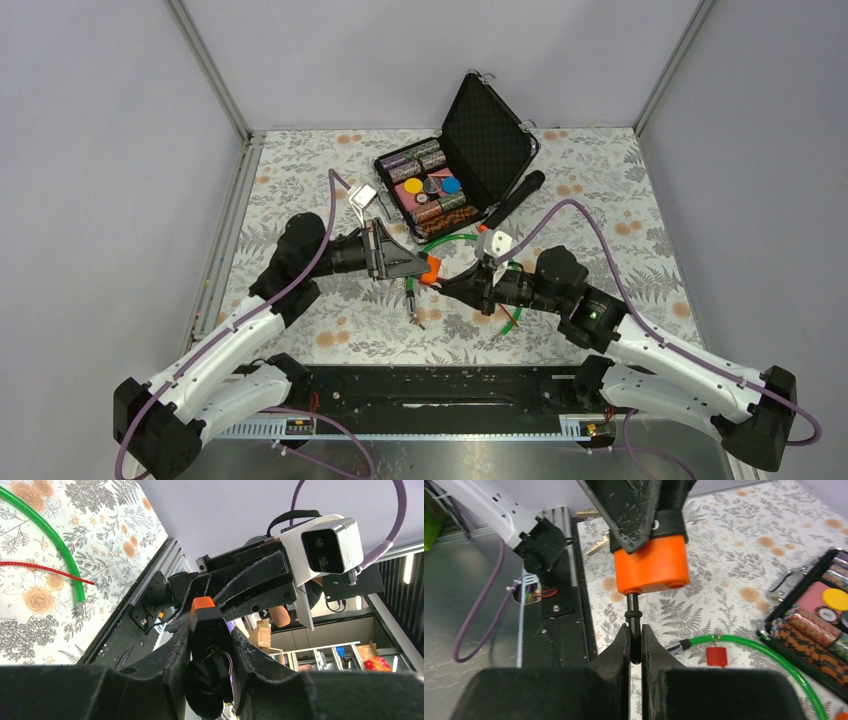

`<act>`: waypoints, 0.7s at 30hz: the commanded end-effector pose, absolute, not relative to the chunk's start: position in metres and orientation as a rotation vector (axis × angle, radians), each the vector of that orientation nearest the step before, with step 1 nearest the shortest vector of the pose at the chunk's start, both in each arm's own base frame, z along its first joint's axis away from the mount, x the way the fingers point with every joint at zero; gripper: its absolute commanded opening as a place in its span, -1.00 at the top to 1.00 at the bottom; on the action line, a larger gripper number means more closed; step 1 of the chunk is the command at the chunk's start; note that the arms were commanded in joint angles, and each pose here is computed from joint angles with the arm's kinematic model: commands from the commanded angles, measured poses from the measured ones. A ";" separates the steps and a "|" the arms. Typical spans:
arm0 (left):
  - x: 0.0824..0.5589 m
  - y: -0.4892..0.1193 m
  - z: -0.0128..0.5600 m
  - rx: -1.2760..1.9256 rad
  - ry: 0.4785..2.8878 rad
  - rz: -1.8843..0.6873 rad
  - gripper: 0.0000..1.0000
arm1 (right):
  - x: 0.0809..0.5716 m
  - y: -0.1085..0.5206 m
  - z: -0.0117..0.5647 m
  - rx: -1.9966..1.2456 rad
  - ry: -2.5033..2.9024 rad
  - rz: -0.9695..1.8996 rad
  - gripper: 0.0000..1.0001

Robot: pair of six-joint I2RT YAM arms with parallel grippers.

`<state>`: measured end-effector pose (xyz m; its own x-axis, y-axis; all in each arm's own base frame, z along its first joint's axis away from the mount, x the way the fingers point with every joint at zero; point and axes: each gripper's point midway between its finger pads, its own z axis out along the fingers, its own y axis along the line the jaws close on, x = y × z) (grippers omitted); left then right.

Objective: Lock with the key
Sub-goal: Pick up the lock from the center of the board.

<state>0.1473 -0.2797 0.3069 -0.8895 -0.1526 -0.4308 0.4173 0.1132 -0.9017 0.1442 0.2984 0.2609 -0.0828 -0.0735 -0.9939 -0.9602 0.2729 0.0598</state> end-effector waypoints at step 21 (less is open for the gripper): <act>0.164 -0.261 0.378 0.610 1.444 -1.406 -0.98 | 0.128 0.274 0.308 -0.927 1.637 1.065 1.00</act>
<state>0.1779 -0.2530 0.3366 -0.5625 -0.2528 -0.7872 0.7087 0.3431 -0.6165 0.1372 0.2821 0.2706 -0.2830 -0.1454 -0.9480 -0.9098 0.3535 0.2174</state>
